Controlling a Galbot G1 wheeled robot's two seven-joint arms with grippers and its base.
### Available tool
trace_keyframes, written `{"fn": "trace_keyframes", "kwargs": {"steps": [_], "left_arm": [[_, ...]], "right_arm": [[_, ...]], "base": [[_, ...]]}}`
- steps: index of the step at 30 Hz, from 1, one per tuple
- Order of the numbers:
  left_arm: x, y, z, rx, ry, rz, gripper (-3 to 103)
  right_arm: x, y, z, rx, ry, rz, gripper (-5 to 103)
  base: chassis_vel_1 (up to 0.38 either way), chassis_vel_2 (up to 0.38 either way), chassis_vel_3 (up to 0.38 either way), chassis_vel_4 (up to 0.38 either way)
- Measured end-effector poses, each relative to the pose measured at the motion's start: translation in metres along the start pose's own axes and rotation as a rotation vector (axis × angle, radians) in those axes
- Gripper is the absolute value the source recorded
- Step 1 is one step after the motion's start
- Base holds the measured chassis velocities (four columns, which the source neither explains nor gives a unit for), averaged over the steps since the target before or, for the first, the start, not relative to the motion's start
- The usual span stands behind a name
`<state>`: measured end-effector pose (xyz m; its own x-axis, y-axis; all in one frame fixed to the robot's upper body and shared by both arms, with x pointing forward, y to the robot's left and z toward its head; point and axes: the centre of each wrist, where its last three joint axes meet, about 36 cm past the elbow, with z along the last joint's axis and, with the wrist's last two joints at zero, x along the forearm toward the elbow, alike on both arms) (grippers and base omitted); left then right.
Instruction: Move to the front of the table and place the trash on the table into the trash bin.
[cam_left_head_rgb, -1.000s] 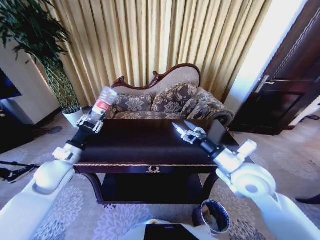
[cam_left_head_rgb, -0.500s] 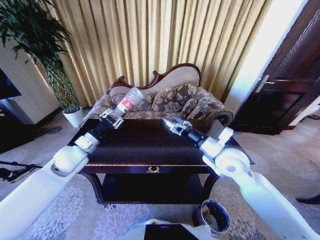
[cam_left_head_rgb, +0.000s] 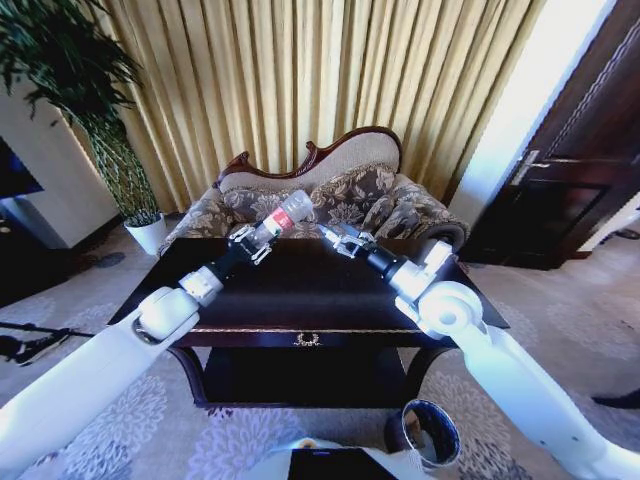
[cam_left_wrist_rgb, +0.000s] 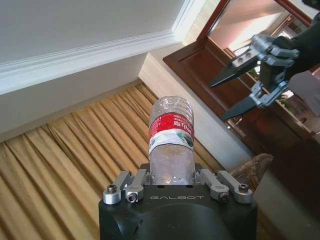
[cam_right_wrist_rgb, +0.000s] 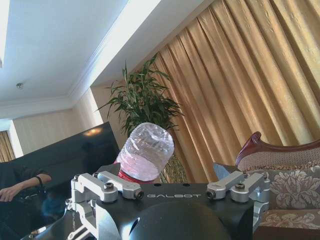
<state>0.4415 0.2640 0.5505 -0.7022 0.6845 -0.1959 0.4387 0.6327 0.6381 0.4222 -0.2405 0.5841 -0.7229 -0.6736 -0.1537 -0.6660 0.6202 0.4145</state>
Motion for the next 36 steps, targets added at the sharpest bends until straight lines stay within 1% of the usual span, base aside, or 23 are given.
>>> {"fn": "trace_keyframes", "kwargs": {"steps": [5,12,17,24,32,33,35,36], "left_arm": [[-0.018,-0.002,-0.001,-0.004,-0.025,0.022,34],[-0.028,-0.003,0.001,-0.011,-0.033,0.047,34],[-0.037,-0.008,0.002,-0.007,-0.042,0.071,34],[-0.046,-0.021,0.004,0.003,-0.056,0.112,34],[-0.055,-0.027,0.003,0.006,-0.069,0.135,34],[-0.056,-0.029,0.003,0.008,-0.07,0.14,34],[-0.057,-0.03,0.003,0.01,-0.071,0.146,34],[-0.057,-0.031,0.003,0.011,-0.07,0.147,34]], "right_arm": [[-0.007,-0.003,-0.001,0.002,0.002,-0.003,100],[-0.015,-0.006,-0.001,-0.002,0.0,-0.005,100],[-0.021,-0.006,-0.004,0.006,0.0,-0.011,100],[-0.026,-0.007,-0.009,0.02,-0.002,-0.013,100],[-0.028,-0.008,-0.01,0.025,0.003,-0.014,100],[-0.028,-0.008,-0.01,0.025,0.004,-0.013,103],[-0.028,-0.009,-0.01,0.025,0.004,-0.011,97],[-0.028,-0.009,-0.01,0.024,0.004,-0.01,97]], "base": [[0.0,0.0,0.0,0.0],[0.0,0.0,0.0,0.0],[0.0,0.0,0.0,0.0],[0.0,0.0,0.0,0.0],[0.0,0.0,0.0,0.0],[0.0,0.0,0.0,0.0],[0.0,0.0,0.0,0.0],[0.0,0.0,0.0,0.0]]}}
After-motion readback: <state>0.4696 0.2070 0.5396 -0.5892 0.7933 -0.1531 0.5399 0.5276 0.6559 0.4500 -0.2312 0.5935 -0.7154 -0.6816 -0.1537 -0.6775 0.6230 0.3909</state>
